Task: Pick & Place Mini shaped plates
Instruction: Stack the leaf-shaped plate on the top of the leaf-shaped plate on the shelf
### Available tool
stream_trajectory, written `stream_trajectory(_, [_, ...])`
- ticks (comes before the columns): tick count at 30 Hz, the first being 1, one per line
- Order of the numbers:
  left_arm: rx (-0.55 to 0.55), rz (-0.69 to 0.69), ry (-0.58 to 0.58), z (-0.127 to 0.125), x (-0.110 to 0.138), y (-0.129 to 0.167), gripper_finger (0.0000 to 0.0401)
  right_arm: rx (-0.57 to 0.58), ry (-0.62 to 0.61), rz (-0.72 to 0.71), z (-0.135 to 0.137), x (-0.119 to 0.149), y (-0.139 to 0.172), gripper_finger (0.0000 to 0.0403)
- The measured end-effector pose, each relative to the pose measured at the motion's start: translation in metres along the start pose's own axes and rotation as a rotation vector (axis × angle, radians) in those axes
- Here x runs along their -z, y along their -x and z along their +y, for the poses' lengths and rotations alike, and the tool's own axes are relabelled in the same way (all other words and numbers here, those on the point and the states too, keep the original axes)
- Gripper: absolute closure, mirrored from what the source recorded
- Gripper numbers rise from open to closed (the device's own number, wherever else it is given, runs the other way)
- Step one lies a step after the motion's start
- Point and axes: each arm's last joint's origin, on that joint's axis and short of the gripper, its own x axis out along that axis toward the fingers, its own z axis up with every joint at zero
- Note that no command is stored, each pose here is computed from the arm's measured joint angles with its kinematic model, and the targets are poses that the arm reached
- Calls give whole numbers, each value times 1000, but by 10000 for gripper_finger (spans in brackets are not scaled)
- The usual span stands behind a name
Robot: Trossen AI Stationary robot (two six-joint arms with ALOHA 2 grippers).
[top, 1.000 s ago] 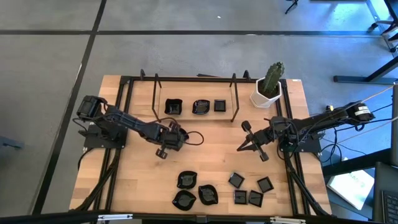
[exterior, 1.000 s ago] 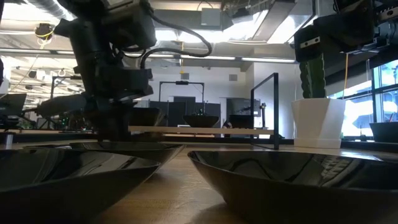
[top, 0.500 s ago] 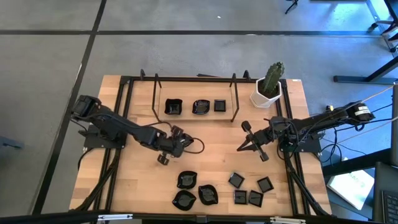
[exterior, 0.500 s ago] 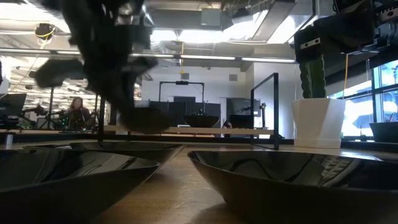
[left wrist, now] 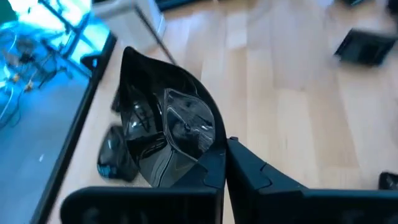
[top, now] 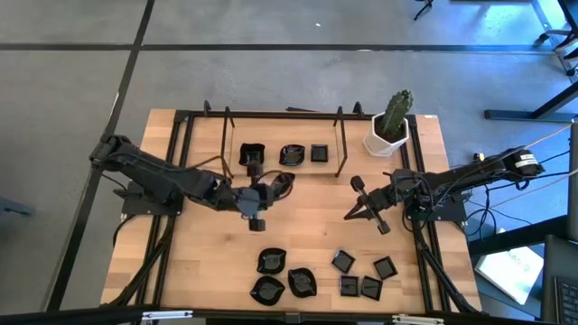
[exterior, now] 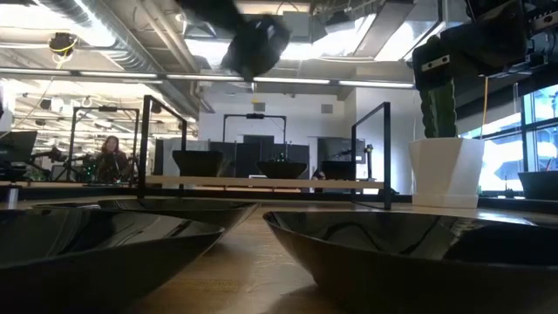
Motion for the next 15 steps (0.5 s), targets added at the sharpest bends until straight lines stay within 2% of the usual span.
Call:
stream_trajectory(3, [2, -24, -8, 14, -18, -4, 399, 0, -5, -3, 0, 0, 0, 389])
stream_trajectory(8, [-50, -9, 70, 48, -38, -29, 398, 0, -20, -3, 0, 0, 0, 389])
stream_trajectory(12, [-78, 59, 112, 77, -34, -61, 399, 0, -22, -3, 0, 0, 0, 389])
stream_trajectory(15, [-85, 131, 152, 98, -22, -89, 398, 0, -23, 2, 0, 0, 0, 389])
